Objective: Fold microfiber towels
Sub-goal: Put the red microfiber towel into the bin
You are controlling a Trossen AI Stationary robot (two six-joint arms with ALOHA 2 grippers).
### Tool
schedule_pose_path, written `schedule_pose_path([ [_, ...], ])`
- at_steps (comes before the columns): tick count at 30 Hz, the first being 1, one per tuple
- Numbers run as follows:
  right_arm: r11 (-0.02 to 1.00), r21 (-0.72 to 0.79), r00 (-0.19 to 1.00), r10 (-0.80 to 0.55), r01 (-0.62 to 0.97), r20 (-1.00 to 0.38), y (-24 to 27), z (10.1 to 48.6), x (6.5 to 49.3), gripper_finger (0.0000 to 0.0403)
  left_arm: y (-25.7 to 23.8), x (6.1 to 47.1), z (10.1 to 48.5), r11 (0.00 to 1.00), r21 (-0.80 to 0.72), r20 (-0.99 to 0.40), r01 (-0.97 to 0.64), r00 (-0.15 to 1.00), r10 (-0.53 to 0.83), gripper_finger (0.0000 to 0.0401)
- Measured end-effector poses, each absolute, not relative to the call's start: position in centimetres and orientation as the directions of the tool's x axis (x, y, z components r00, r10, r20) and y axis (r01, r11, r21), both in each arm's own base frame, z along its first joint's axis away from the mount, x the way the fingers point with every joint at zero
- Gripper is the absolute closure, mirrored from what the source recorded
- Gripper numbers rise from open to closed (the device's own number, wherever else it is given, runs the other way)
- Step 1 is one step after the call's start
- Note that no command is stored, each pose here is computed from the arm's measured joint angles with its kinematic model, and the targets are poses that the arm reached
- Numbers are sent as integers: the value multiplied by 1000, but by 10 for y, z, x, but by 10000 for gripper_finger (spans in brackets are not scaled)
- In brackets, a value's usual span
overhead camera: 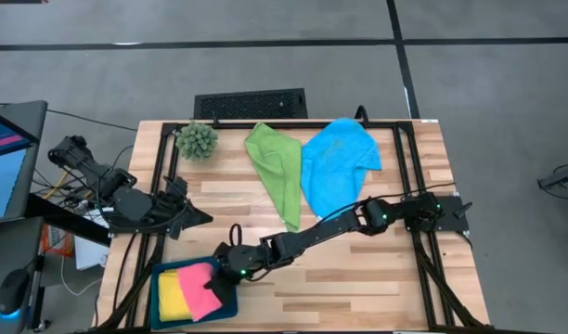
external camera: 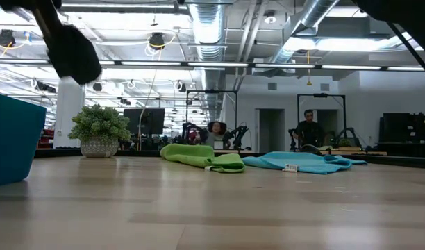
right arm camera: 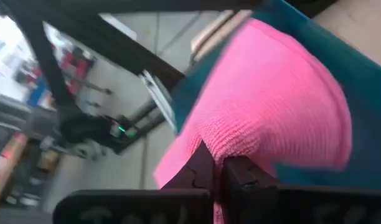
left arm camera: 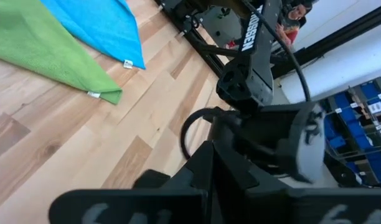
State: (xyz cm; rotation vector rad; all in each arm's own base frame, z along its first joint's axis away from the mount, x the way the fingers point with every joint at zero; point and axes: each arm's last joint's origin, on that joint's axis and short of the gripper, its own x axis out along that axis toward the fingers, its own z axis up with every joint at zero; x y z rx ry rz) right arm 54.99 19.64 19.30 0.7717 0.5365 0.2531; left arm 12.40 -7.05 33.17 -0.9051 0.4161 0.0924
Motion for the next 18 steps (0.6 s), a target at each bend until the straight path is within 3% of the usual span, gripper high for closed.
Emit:
schedule_pose_path([
  [3,742,669,827,405,-47,-390,197,190,549,384,-74,129,328,632,-727,-417,-269,904,-94,401],
  [10,812,579,807,391,-75,-443,188,230,535,386,-88,146,317,718,-652,-477,-245,868,-137,391],
  [18,892,451,757,314,-28,-573,178,236,523,388,-96,158,325,766,-638,-388,-76,891,-235,286],
])
